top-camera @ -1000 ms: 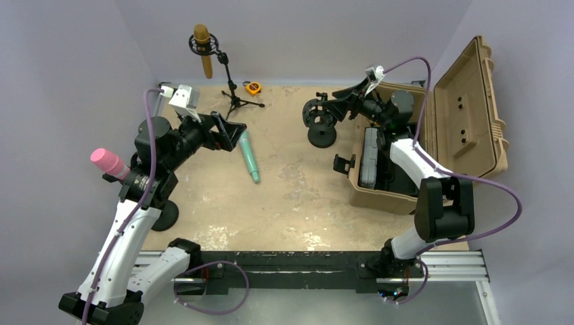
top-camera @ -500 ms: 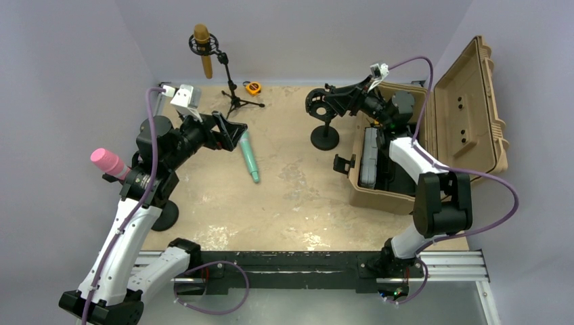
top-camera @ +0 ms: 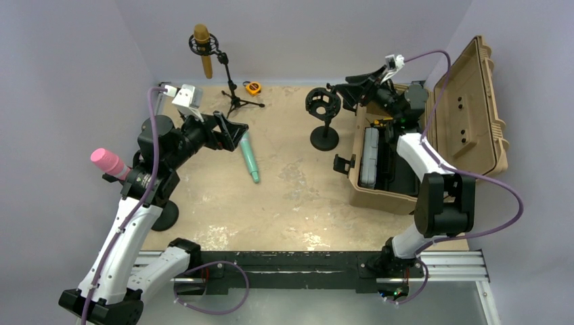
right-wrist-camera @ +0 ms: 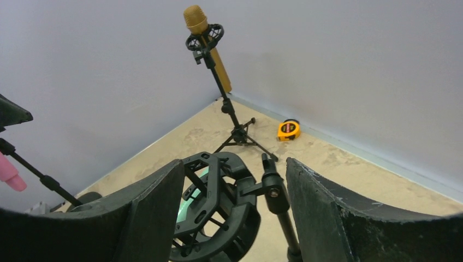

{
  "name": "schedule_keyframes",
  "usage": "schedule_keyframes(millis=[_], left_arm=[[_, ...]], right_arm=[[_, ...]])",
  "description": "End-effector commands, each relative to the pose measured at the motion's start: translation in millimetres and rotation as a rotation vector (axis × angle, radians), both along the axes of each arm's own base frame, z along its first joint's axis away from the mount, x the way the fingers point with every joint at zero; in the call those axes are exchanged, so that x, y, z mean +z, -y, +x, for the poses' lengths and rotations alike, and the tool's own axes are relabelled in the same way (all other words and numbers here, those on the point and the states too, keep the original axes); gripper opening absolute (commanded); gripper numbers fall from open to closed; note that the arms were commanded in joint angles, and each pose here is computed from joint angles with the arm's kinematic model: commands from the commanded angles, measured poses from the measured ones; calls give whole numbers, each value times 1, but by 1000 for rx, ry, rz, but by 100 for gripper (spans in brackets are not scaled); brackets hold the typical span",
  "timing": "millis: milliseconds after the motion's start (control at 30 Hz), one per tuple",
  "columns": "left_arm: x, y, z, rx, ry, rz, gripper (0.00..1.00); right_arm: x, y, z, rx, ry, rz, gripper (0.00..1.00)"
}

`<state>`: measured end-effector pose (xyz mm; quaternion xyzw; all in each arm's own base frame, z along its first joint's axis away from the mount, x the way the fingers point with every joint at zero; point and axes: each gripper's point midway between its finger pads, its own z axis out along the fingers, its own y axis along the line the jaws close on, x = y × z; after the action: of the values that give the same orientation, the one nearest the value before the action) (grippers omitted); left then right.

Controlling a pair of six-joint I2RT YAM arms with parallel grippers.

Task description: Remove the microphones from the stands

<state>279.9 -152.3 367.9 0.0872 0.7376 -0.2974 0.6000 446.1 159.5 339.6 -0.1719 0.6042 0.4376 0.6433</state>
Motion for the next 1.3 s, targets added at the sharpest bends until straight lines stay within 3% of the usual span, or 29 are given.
schedule_keyframes(millis=[0,300,567,867,1267], left_arm=[[24,5,-3,-23,56,-36,96],[21,9,-1,-35,43,-35,95],[20,9,-1,-36,39,-33,95],[20,11,-2,-46,35,-36,95],[24,13,-5,-55,43,-43,95]], right_arm=[[48,15,-6,-47,134,-2,67],[47,46,35,-292,113,-49,63],[17,43,56,-268,81,-131,52],[-17,18,53,-104,80,-198,51],[-2,3,50,-77,115,-206,53]])
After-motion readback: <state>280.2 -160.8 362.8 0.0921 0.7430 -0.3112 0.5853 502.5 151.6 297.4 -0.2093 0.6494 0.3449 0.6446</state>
